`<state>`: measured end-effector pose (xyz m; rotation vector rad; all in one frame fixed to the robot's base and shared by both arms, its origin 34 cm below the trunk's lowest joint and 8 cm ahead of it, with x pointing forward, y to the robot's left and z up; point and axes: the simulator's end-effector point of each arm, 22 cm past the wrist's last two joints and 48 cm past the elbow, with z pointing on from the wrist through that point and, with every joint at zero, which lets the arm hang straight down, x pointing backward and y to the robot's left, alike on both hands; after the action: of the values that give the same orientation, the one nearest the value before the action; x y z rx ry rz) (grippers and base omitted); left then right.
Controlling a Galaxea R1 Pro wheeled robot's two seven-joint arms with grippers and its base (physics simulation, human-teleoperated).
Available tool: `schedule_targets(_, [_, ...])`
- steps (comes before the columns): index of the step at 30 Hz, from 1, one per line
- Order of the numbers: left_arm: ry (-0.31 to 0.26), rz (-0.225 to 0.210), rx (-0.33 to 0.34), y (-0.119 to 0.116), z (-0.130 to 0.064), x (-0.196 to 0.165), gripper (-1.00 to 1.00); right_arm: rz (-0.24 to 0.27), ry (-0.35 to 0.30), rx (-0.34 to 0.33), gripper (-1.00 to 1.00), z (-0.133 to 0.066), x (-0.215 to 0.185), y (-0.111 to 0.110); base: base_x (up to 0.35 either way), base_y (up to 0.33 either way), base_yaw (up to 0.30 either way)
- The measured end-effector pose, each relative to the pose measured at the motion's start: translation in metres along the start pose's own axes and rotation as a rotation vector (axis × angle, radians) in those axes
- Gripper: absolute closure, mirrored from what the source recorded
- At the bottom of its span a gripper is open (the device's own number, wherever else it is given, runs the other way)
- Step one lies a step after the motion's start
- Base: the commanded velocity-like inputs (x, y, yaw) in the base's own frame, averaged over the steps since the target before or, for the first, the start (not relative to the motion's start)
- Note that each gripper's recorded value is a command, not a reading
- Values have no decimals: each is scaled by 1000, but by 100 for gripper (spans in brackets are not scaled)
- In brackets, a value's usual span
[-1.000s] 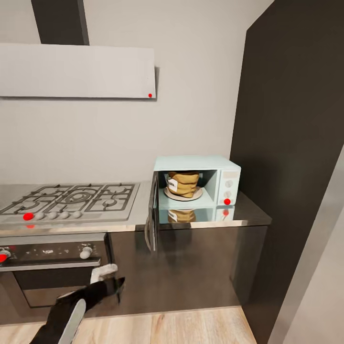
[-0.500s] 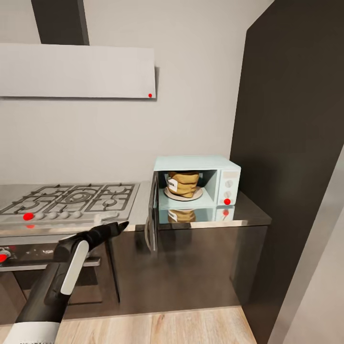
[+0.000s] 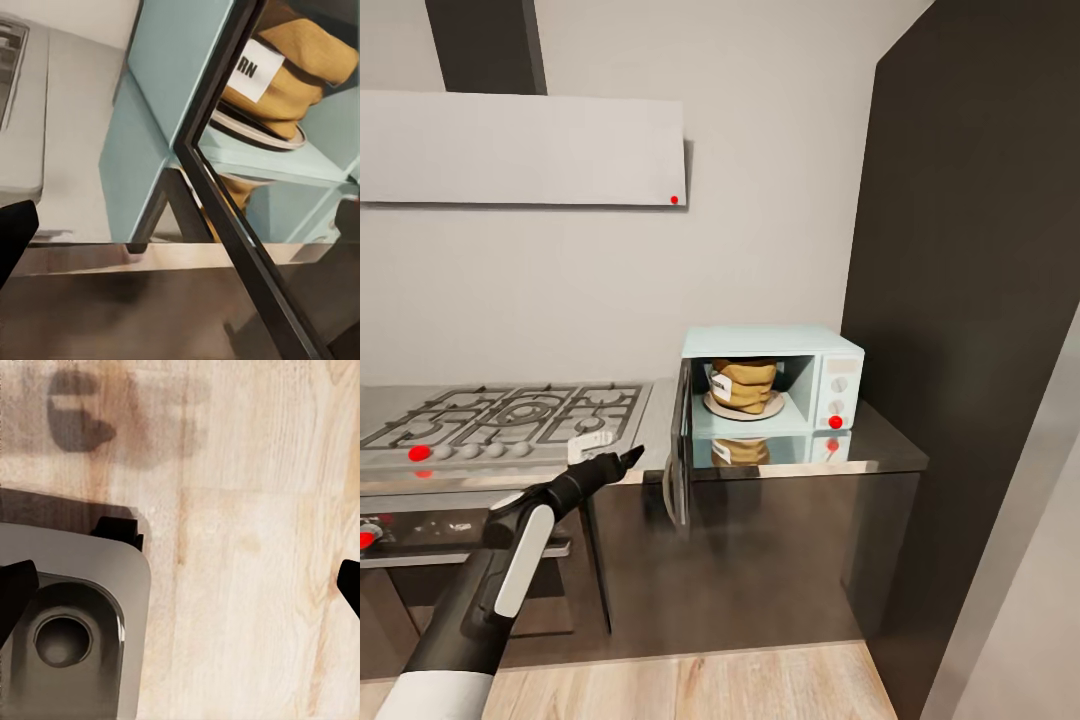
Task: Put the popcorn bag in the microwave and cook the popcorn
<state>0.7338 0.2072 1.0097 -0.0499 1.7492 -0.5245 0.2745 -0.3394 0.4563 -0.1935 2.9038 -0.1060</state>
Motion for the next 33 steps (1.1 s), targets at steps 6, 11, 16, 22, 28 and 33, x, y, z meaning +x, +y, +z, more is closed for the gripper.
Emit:
schedule_targets(6, [2,-19,6,-6,1,0,-100,10,-1,-2,-100,0,0,2,0,0,0])
schedule_targets(11, [-3,-19,-3,-3,0,-1,-100,15,-2,-4,-100,0,-1,3,0,0,0])
schedule_targets(16, [6,-13,-11,0,0,0,-100,8,0,-8,-100,0,-1,6,0,0,0])
schedule_targets(22, [-79,-56,4,1,-3,-20,-100,5,-1,-11,-100,0,-1,6,0,0,0])
schedule_targets(28, [-85,-104,57,-6,-4,-23,-100,14,-2,-12,-100,0,-1,8,0,0,-4])
schedule_targets(33, [-83,-91,117,-18,-5,-23,-100,21,-2,-12,-100,0,-1,9,0,0,-166])
